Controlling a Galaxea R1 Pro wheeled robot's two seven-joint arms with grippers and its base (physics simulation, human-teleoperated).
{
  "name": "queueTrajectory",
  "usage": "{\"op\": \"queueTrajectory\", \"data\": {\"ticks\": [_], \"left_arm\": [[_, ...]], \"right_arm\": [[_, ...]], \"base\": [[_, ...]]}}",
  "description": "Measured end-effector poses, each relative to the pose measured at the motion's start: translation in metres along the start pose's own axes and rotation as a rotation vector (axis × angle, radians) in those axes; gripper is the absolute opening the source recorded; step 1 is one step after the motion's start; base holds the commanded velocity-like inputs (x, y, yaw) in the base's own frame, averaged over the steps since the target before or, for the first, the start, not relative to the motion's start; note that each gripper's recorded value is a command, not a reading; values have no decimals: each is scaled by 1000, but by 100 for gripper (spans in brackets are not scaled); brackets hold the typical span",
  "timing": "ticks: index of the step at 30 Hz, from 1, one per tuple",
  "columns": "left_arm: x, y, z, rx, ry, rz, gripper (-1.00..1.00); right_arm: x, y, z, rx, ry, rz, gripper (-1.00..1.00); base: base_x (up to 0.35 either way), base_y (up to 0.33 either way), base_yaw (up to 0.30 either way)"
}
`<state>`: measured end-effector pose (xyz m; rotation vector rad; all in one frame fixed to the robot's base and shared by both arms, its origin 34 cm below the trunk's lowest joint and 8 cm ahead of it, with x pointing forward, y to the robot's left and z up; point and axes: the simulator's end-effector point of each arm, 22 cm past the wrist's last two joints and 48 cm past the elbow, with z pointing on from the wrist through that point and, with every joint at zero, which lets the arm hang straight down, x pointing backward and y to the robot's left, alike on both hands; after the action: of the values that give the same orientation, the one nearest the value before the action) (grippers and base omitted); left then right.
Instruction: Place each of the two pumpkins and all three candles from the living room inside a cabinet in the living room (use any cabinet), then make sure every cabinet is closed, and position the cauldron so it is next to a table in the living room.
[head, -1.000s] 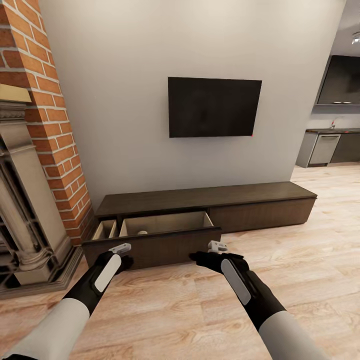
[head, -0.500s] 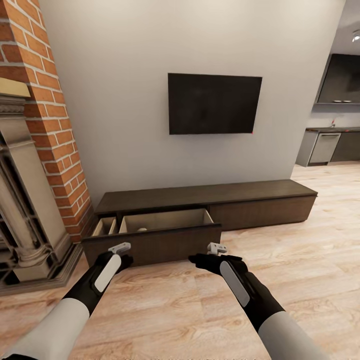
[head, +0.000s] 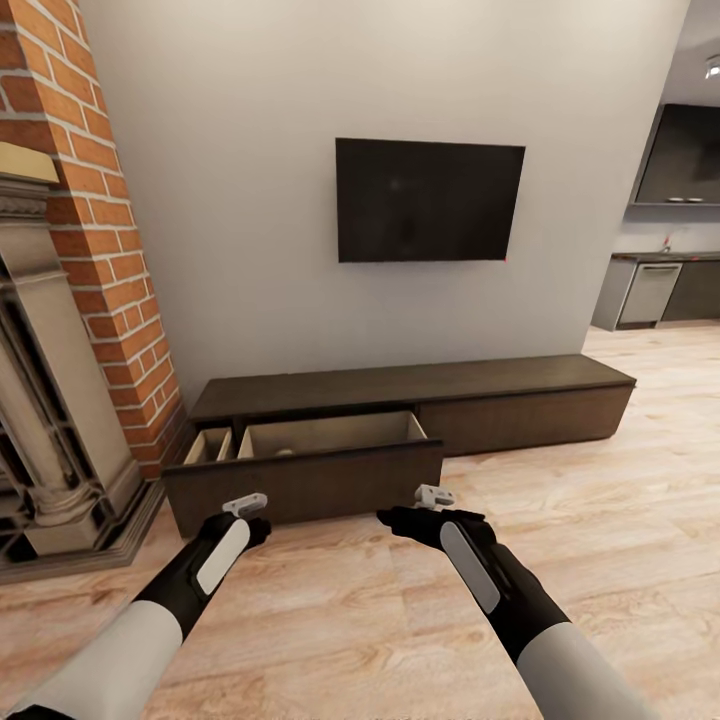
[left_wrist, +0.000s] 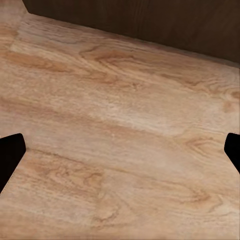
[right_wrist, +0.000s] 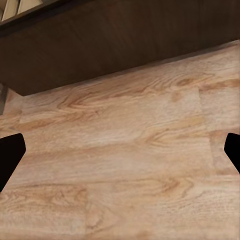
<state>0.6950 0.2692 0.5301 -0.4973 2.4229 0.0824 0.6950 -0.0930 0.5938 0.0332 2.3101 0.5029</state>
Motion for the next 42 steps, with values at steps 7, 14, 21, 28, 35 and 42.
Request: {"op": "queueTrajectory", "data": {"ticks": [7, 14, 21, 28, 35, 42], "left_arm": [[25, 10, 16, -23, 22, 17, 100], [38, 19, 28, -44, 18, 46, 100], [52, 9, 35, -35, 1, 110, 100], [63, 11, 44, -35, -5, 120, 100], [74, 14, 53, -36, -11, 124, 100], [84, 15, 62, -32, -18, 125, 100]], "right_arm": [[13, 3, 7, -10, -2, -21, 100], [26, 0, 14, -13, -5, -27, 100], [39, -5, 21, -14, -6, -30, 100], [47, -10, 28, -14, -29, -26, 100], [69, -7, 39, -20, -22, -59, 100], [86, -10, 47, -21, -17, -65, 100]], "base": [[0, 0, 0], [0, 0, 0], [0, 0, 0], [0, 0, 0], [0, 0, 0], [0, 0, 0]]}}
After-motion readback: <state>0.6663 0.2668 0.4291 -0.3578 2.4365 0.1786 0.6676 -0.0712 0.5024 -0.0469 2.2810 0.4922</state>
